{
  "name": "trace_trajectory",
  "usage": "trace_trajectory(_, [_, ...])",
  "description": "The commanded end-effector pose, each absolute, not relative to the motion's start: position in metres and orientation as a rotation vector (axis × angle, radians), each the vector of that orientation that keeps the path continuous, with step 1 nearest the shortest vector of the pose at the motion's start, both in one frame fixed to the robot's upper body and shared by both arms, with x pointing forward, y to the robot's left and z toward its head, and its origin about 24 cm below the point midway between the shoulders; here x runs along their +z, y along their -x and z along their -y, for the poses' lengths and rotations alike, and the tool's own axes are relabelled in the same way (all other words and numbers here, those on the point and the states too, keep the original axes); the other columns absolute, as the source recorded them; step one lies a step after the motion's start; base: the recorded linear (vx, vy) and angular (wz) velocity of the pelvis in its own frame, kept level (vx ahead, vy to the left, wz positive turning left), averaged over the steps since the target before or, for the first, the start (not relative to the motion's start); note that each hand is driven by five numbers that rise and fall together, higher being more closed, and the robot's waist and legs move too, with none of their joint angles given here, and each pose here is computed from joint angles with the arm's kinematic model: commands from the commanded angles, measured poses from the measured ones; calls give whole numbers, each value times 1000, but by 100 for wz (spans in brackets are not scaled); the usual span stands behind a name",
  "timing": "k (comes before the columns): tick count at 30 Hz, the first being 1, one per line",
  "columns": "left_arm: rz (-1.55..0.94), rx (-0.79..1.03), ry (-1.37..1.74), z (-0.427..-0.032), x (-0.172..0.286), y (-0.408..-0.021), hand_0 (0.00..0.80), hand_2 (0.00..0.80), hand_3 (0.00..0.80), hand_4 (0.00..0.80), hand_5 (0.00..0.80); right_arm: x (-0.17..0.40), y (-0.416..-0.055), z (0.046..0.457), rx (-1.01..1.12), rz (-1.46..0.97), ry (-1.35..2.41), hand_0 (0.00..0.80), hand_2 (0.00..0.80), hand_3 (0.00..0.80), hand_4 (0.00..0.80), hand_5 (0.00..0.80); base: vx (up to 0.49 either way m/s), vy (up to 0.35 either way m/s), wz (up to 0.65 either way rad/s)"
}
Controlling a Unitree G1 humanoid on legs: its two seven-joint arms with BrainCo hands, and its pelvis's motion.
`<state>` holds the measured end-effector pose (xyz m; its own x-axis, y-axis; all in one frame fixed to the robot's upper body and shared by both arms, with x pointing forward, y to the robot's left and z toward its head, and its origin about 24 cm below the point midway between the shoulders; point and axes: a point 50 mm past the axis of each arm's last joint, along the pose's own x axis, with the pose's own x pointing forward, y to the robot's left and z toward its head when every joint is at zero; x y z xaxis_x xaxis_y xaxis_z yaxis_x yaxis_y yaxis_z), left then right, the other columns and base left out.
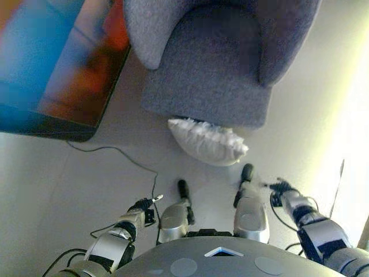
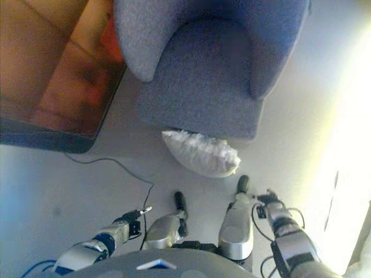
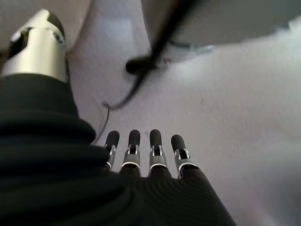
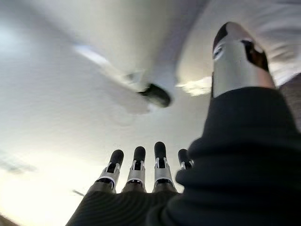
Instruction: Pick up the cushion and take it to the sofa
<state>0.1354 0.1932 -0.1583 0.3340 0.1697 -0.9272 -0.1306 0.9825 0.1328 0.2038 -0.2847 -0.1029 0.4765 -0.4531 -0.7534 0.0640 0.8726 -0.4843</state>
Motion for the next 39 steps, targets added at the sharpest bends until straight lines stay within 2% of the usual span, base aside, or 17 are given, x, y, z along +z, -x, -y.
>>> trace_trajectory(1, [-1133, 201, -89, -198, -148, -161, 0, 0, 0, 0, 0, -90, -228, 280, -375, -941, 434, 0, 0, 0, 0, 0, -190, 174, -26])
trace_trajectory(4, [-969, 277, -152, -210, -122, -209, 0, 0, 0, 0, 0, -77, -253, 266, -373, -859, 402, 0, 0, 0, 0, 0, -190, 62, -17])
trace_trajectory(8, [-842, 361, -231, -220, -94, -247, 0, 0, 0, 0, 0, -70, -266, 256, -386, -794, 417, 0, 0, 0, 0, 0, -87, -42, 5])
trace_trajectory(15, [-727, 492, -323, -236, -74, -264, 0, 0, 0, 0, 0, -56, -284, 247, -320, -726, 428, 0, 0, 0, 0, 0, -71, -187, 9])
trace_trajectory(22, [-643, 453, -328, -212, -62, -283, 0, 0, 0, 0, 0, -4, -321, 274, -419, -573, 562, 0, 0, 0, 0, 0, -10, 134, -5])
trace_trajectory(29, [-421, 479, -372, -215, -2, -335, 0, 0, 0, 0, 0, 52, -355, 271, -500, -309, 633, 0, 0, 0, 0, 0, -21, 136, 4])
trace_trajectory(39, [-221, 618, -369, -237, 59, -365, 0, 0, 0, 0, 0, 110, -381, 268, -585, -162, 686, 0, 0, 0, 0, 0, -9, 31, 9])
